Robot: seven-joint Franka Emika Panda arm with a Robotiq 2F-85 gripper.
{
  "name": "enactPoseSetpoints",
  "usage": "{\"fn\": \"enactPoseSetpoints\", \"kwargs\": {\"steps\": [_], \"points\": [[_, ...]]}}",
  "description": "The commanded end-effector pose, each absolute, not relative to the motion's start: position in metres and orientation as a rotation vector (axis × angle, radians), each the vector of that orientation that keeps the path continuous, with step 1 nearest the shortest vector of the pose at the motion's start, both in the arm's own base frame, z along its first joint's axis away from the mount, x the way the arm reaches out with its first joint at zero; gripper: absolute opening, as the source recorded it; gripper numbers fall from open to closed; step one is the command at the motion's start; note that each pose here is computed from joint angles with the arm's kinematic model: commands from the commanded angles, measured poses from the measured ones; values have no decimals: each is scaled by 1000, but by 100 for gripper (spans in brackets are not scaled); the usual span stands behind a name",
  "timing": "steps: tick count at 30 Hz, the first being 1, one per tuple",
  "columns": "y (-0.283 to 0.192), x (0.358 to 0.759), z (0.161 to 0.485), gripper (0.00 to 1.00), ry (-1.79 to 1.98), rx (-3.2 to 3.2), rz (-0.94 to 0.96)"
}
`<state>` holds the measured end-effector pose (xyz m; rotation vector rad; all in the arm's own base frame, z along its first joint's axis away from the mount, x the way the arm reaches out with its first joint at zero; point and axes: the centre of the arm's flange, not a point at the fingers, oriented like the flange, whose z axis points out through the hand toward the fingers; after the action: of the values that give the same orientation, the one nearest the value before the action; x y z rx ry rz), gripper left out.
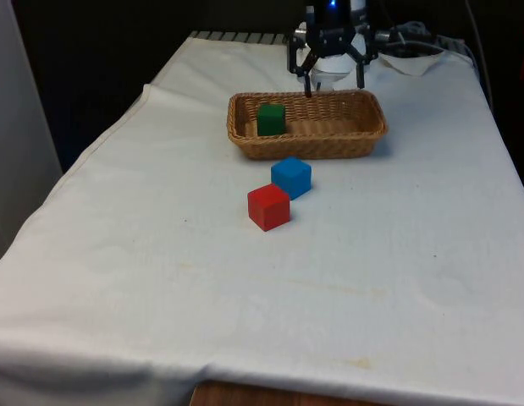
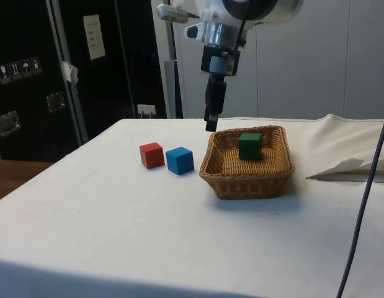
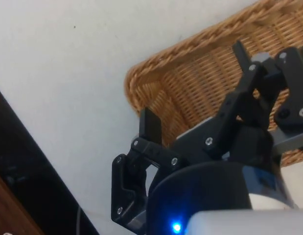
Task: Pick up exactly two blocks and place them into the basket.
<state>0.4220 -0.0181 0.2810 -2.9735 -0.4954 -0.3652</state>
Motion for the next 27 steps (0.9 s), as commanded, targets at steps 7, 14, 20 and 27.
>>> {"fn": "enactPoseSetpoints", "kwargs": {"steps": [7, 14, 20, 27], "points": [[-2, 433, 274, 100, -463, -2980, -304], [8, 442, 269, 100, -432, -2985, -275], [14, 452, 268, 100, -423, -2991, -264], [13, 466, 267, 100, -415, -2998, -271]]}}
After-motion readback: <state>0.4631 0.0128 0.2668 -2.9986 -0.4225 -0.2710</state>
